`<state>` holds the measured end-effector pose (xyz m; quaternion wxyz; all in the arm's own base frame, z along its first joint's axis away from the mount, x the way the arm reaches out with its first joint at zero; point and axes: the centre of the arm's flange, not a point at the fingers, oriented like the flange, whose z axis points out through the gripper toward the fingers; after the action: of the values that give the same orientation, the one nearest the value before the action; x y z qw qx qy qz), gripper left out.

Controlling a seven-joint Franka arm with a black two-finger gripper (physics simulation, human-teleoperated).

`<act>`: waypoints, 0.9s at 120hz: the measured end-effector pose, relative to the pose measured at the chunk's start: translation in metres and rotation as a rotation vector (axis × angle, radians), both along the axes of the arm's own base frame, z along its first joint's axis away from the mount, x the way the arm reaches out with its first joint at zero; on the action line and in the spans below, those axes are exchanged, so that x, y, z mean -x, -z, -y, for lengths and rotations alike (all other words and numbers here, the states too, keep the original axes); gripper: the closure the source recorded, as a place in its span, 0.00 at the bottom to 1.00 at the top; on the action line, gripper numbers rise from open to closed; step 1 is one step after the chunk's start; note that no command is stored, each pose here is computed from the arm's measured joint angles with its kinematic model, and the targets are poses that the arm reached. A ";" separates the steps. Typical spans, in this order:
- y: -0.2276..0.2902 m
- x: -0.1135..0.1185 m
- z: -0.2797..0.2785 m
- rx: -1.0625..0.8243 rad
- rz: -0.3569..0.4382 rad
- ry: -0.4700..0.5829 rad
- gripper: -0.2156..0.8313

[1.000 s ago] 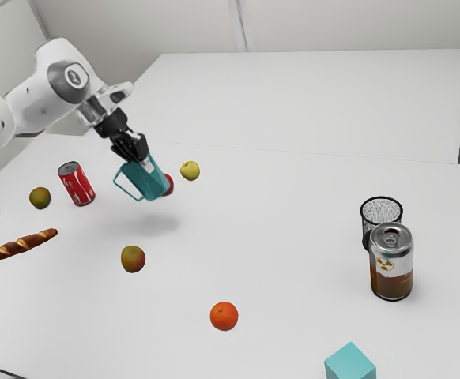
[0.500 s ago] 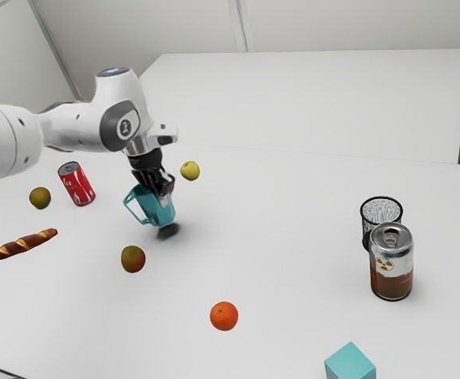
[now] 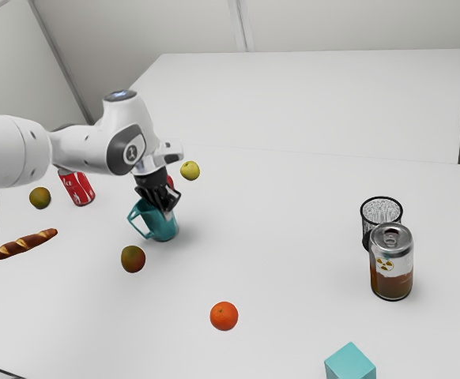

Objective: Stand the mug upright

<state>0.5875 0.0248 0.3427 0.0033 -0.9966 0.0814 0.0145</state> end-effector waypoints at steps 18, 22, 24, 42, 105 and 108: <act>0.001 0.000 0.001 0.007 0.009 -0.028 0.72; 0.001 0.000 0.001 0.009 0.011 -0.034 0.65; 0.000 0.000 0.001 0.009 0.013 -0.037 0.62; -0.022 0.000 0.004 0.010 0.051 -0.051 0.41; -0.229 -0.057 0.018 0.043 0.215 -0.054 0.22; -0.236 -0.056 0.018 0.044 0.211 -0.054 0.22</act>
<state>0.6436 0.0072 0.5782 -0.0103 -0.9942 0.0539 -0.0922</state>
